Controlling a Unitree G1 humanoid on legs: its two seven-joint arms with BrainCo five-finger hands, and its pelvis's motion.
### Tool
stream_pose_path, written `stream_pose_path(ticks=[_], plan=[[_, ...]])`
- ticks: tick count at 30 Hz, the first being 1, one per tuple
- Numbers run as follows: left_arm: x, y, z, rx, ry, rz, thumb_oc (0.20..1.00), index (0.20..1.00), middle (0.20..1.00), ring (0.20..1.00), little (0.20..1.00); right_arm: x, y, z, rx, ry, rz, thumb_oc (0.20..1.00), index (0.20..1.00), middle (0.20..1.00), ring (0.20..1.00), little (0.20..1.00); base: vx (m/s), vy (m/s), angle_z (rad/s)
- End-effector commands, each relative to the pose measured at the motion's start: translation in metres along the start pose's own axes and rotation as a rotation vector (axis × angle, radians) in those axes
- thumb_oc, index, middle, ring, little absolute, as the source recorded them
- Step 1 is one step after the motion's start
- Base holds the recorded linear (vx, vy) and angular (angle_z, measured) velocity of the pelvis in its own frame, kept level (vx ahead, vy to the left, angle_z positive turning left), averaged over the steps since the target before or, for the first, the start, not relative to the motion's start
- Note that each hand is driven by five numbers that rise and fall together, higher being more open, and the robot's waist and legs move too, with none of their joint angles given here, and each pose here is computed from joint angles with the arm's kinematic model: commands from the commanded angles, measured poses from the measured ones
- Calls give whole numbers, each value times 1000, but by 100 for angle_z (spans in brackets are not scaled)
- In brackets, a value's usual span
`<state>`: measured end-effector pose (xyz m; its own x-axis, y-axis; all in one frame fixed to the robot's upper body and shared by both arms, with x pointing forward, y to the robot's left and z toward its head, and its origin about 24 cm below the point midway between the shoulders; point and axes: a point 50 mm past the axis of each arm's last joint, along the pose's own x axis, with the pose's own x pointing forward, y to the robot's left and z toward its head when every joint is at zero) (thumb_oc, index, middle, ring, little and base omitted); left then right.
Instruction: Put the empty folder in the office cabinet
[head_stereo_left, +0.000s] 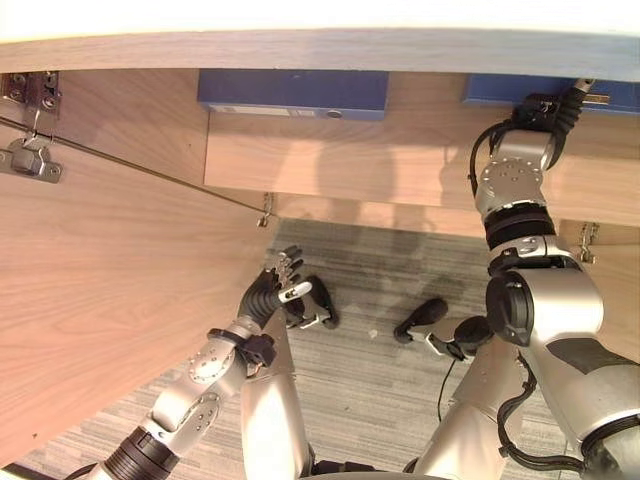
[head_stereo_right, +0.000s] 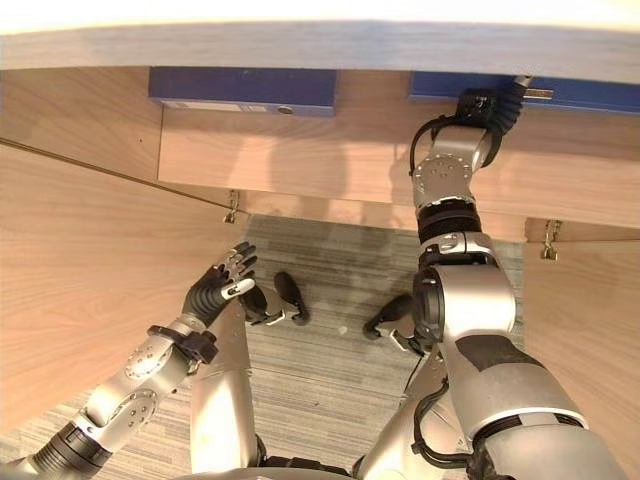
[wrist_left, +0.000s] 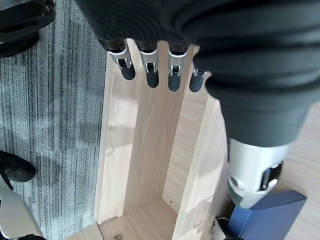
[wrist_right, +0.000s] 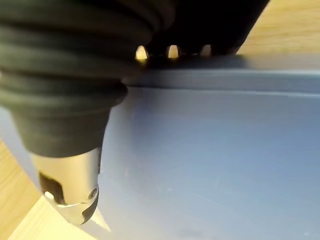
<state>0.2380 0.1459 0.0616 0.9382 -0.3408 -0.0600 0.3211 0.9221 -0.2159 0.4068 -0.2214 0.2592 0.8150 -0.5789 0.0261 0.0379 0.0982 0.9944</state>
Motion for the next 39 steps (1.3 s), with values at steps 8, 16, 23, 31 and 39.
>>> stream_pose_path(ticks=[8,16,23,31,39], plan=[[3,-18,22,14,-85,-93,1000,1000,1000,1000,1000,-11,-66,-21,-11,92,-204,1000,1000,1000,1000,1000,5,-3,-1],[3,-19,18,6,-60,-97,1000,1000,1000,1000,1000,-14,-59,-20,-42,71,-183,1000,1000,1000,1000,1000,0,0,0],[5,-18,16,13,-46,-79,1000,1000,1000,1000,1000,-21,-58,-27,-71,86,-208,1000,1000,1000,1000,1000,-14,-7,-4],[10,-20,14,20,-32,-50,1000,1000,1000,1000,1000,-60,-24,-38,-10,98,-34,1000,1000,1000,1000,1000,-4,-3,-3],[9,-18,17,27,-45,-40,1000,1000,1000,1000,1000,-82,-2,-36,-41,98,145,1000,1000,1000,1000,1000,-3,-7,-3]])
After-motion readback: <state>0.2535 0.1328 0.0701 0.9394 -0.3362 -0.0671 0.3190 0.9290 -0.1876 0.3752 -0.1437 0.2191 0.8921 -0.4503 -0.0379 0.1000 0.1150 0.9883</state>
